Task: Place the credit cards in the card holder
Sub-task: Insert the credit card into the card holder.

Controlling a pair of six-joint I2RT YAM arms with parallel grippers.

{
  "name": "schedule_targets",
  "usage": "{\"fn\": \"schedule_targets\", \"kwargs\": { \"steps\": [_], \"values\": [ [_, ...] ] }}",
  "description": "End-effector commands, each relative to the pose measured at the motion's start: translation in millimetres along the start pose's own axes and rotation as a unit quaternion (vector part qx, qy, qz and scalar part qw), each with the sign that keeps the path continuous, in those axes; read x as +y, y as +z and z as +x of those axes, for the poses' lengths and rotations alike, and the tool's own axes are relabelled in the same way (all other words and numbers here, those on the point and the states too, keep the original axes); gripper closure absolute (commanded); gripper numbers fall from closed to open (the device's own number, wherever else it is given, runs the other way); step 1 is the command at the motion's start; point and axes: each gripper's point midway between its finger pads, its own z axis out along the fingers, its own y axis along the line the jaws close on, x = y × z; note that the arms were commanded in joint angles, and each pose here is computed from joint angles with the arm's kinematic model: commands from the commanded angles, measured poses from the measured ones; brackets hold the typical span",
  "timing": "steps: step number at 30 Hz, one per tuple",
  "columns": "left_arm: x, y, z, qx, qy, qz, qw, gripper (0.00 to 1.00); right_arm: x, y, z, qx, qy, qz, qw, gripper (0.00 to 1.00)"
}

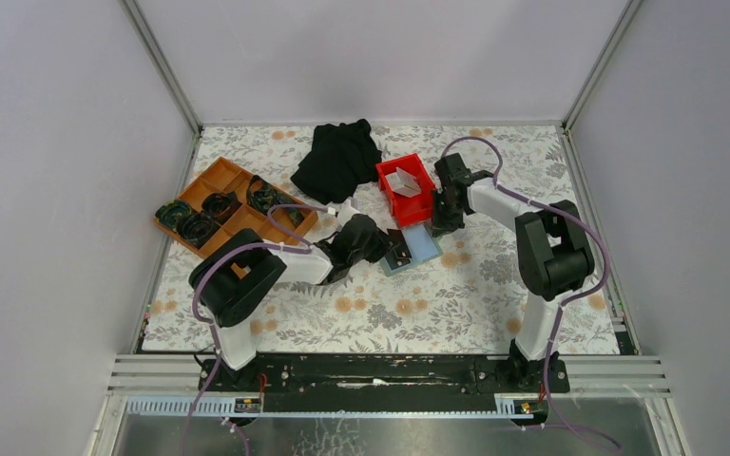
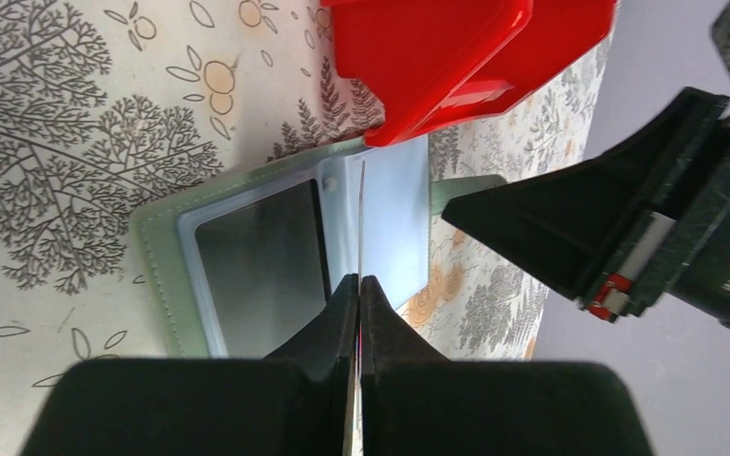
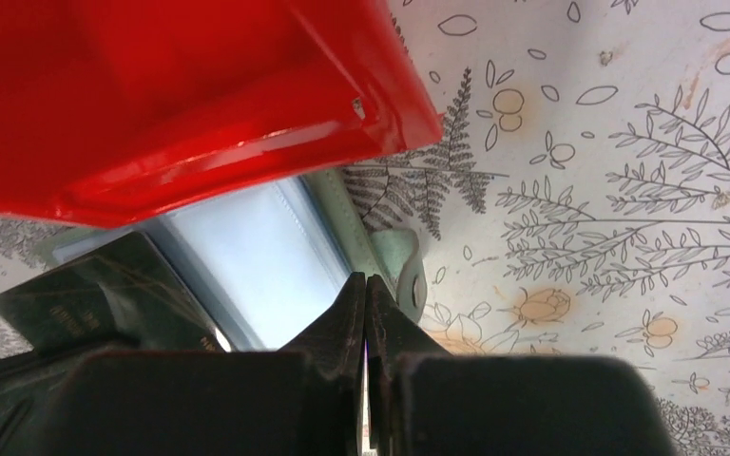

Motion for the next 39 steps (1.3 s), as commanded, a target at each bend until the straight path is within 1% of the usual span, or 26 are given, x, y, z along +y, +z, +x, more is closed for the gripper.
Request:
{"fn": "schedule_targets", "kwargs": {
  "steps": [1,10,20,27,39],
  "values": [
    [-29.6,5.6,-10.6,-0.033,-0.024,0.042,0.998,1.0,7.5,2.2,-19.1,-0.024,0.001,0.003,1.0,1.0],
    [-20.0,9.3,-2.8,-0.04,-0.024,0.027,0.999,1.0,3.8,10.1,-13.2,-0.016,0.005,0.011,1.0,1.0],
    [-15.4,1.9,2.5,-0.063,0.008,-0.002,0.998,1.0,1.9,8.8,-12.9,-0.018,0.005,0.016,1.0,1.0],
    [-5.2,-5.2,2.8,-0.079,0.006,-0.021,0.997,1.0,0.5,9.7,-9.8,-0.016,0.005,0.016,1.0,1.0],
    [7.4,-1.7,9.4,-0.082,0.006,-0.04,0.996,1.0,0.7,12.1,-5.3,-0.01,0.0,0.017,1.0,1.0]
  ]
}}
